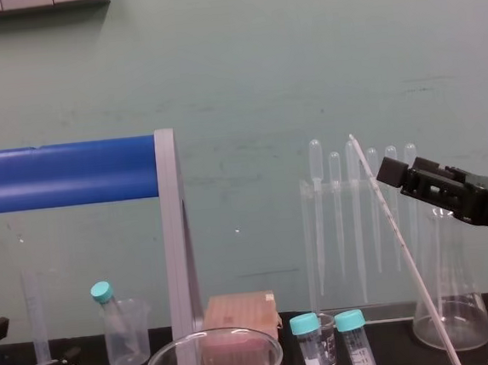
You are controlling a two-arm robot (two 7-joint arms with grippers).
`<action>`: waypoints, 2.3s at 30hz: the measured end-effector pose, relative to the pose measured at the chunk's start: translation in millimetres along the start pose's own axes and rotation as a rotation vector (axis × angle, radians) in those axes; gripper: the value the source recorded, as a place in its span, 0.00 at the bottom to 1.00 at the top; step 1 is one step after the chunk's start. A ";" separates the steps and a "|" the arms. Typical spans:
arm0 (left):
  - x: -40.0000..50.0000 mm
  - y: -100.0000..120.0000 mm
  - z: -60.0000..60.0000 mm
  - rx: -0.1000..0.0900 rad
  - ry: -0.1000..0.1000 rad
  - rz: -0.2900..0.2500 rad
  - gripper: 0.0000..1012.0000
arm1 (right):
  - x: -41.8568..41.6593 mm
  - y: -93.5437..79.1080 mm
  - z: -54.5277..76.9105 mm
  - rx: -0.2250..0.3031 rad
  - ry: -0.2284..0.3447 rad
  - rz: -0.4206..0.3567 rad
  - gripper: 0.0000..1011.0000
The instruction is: Hold the thermometer with one hand and immerse one end into the beaker, then reinsert it into the test tube rack.
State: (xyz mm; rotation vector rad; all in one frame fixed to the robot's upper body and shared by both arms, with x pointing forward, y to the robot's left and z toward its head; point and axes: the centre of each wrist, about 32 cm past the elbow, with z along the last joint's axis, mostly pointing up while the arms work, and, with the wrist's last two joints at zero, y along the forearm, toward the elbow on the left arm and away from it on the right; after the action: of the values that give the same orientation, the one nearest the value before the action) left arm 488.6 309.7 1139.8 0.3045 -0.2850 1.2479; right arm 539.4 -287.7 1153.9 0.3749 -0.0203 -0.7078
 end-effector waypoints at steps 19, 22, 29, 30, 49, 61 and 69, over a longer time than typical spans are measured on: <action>0.0 0.0 0.0 0.000 0.000 0.000 1.00 | -6.3 -8.3 19.2 -0.009 -0.138 -0.129 0.99; 0.0 0.0 0.0 0.000 0.000 0.000 1.00 | -9.5 -14.6 27.7 -0.018 -0.201 -0.198 0.99; 0.0 0.0 0.0 0.000 0.000 0.000 1.00 | -18.8 -36.0 44.5 -0.157 -0.312 -0.408 0.99; 0.0 0.0 0.0 0.000 0.000 0.000 1.00 | -19.5 -37.5 44.8 -0.175 -0.315 -0.421 0.99; 0.0 0.0 0.0 0.000 0.000 0.000 1.00 | -26.1 -56.5 11.2 -0.438 -0.275 -0.515 0.99; 0.0 0.0 0.0 0.000 0.000 0.000 1.00 | -26.0 -56.2 12.6 -0.438 -0.282 -0.515 0.99; 0.0 0.0 0.0 0.000 0.000 0.000 1.00 | -26.1 -56.1 12.9 -0.438 -0.285 -0.515 0.99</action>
State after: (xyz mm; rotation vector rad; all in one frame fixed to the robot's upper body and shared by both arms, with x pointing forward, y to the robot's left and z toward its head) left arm 488.6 309.7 1139.8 0.3046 -0.2851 1.2479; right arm 482.3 -314.3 1149.4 -0.1545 -0.0379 -1.2417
